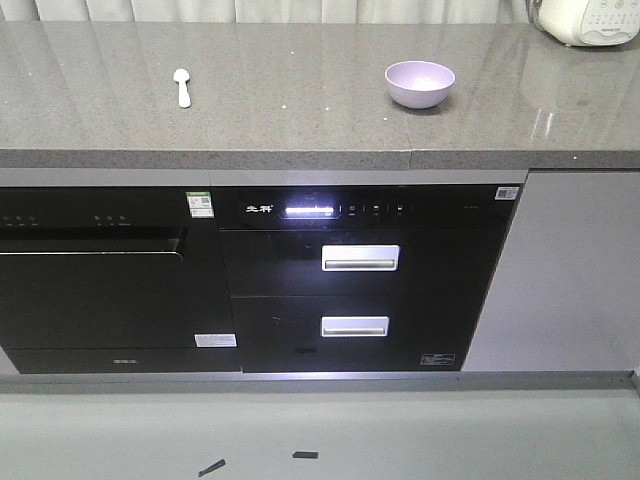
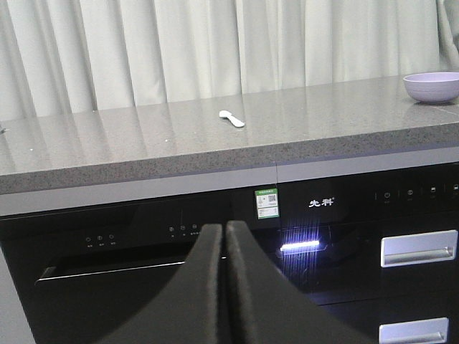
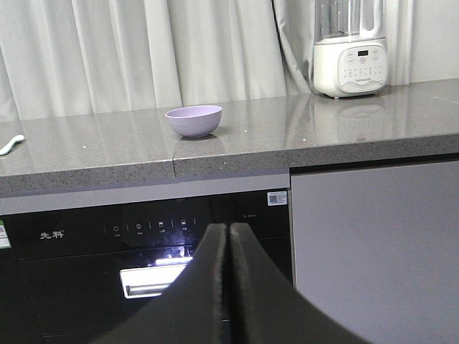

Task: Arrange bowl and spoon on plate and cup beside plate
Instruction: 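Continue driving the base closer to the countertop edge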

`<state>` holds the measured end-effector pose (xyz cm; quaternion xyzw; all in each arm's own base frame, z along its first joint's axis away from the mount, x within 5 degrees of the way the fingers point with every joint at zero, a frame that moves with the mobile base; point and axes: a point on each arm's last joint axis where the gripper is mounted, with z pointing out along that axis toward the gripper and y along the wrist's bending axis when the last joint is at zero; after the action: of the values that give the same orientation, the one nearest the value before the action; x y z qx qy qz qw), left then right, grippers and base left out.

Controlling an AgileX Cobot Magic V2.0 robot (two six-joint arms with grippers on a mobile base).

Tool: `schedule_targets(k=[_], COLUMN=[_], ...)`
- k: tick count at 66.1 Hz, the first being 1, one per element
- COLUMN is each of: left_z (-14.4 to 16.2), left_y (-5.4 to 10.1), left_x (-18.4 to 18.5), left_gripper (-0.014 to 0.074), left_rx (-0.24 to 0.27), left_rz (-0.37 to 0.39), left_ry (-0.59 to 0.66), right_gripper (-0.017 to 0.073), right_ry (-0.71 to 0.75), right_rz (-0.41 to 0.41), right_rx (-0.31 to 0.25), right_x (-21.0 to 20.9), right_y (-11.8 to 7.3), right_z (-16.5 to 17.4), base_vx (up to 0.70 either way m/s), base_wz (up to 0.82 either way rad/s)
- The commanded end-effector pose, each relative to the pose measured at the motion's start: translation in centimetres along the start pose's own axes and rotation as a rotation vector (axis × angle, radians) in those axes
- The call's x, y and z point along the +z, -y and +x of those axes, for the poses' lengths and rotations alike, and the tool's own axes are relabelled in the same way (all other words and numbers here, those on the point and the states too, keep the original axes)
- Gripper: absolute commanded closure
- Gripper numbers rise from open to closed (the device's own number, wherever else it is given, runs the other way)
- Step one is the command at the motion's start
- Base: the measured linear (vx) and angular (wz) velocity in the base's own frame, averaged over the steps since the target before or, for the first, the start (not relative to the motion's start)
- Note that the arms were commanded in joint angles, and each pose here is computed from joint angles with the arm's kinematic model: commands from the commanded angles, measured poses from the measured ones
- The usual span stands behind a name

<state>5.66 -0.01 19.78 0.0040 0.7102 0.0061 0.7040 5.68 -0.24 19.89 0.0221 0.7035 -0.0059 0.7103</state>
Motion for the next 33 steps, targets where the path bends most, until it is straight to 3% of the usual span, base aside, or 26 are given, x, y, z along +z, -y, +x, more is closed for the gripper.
schedule_targets(k=[1, 33], left_z=[0.31, 0.31], left_y=[-0.05, -0.05], left_x=[0.0, 0.0], left_gripper=[0.0599, 0.0599], left_rx=[-0.017, -0.017], left_rz=[-0.006, -0.006], left_ry=[0.053, 0.053], right_gripper=[0.0564, 0.0564], right_ry=[0.074, 0.074], right_rz=[-0.003, -0.003], right_rx=[-0.002, -0.002], right_x=[-0.07, -0.07], right_y=[-0.03, -0.03], right_z=[-0.23, -0.23], base_vx=[0.07, 0.07], base_wz=[0.01, 0.01])
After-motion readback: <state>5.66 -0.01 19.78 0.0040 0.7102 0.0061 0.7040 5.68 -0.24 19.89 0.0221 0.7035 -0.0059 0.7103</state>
